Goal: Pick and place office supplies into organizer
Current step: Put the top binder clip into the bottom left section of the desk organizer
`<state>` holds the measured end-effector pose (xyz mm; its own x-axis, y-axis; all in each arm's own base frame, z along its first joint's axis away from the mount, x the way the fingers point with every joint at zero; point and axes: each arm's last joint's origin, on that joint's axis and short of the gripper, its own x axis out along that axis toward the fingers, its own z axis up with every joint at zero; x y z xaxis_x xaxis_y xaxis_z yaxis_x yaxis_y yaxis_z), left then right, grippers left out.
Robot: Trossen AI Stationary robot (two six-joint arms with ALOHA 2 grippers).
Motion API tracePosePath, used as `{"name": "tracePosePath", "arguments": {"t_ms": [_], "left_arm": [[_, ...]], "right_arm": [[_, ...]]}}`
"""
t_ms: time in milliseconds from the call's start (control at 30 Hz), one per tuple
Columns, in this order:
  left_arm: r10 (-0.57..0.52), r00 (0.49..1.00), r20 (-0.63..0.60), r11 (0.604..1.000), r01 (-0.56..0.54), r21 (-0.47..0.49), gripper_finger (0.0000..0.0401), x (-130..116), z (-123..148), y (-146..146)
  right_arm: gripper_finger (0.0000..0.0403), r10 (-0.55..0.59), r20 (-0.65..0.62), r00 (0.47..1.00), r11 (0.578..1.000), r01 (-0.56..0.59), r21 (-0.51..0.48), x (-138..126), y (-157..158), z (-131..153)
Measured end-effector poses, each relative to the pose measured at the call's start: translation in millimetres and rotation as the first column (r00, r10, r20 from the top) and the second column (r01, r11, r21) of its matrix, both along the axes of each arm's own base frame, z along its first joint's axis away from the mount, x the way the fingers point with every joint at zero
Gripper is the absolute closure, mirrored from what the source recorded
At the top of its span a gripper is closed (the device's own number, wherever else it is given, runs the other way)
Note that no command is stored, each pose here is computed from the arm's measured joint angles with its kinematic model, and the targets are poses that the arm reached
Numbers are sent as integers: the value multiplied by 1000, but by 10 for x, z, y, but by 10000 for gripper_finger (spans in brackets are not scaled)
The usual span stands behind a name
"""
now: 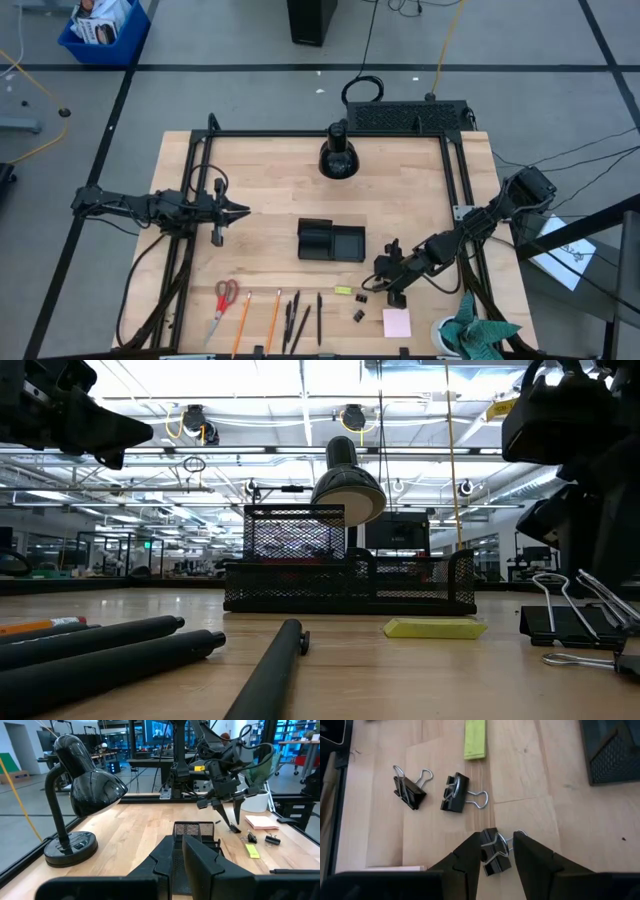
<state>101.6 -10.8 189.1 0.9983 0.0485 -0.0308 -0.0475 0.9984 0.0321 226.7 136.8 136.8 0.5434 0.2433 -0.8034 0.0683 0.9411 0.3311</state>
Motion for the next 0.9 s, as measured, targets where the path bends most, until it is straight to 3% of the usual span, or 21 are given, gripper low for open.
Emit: {"name": "tracePosePath", "arguments": {"t_ms": [267, 533, 767, 900], "left_arm": [[0, 1000, -6, 1000, 0, 1, 354, 0, -5, 0], [0, 1000, -6, 1000, 0, 1, 354, 0, -6, 0], [1, 1000, -6, 1000, -1, 1, 354, 0, -5, 0], [1, 1000, -6, 1000, -1, 1, 354, 0, -6, 0]], "right_arm": [[323, 27, 5, 1000, 999, -26, -18, -2, -1, -1], [396, 62, 21, 998, 997, -61, -37, 3, 4, 10], [400, 70, 29, 997, 997, -69, -36, 4, 5, 43], [401, 107, 105, 989, 994, -104, -34, 91, 58, 220]]}}
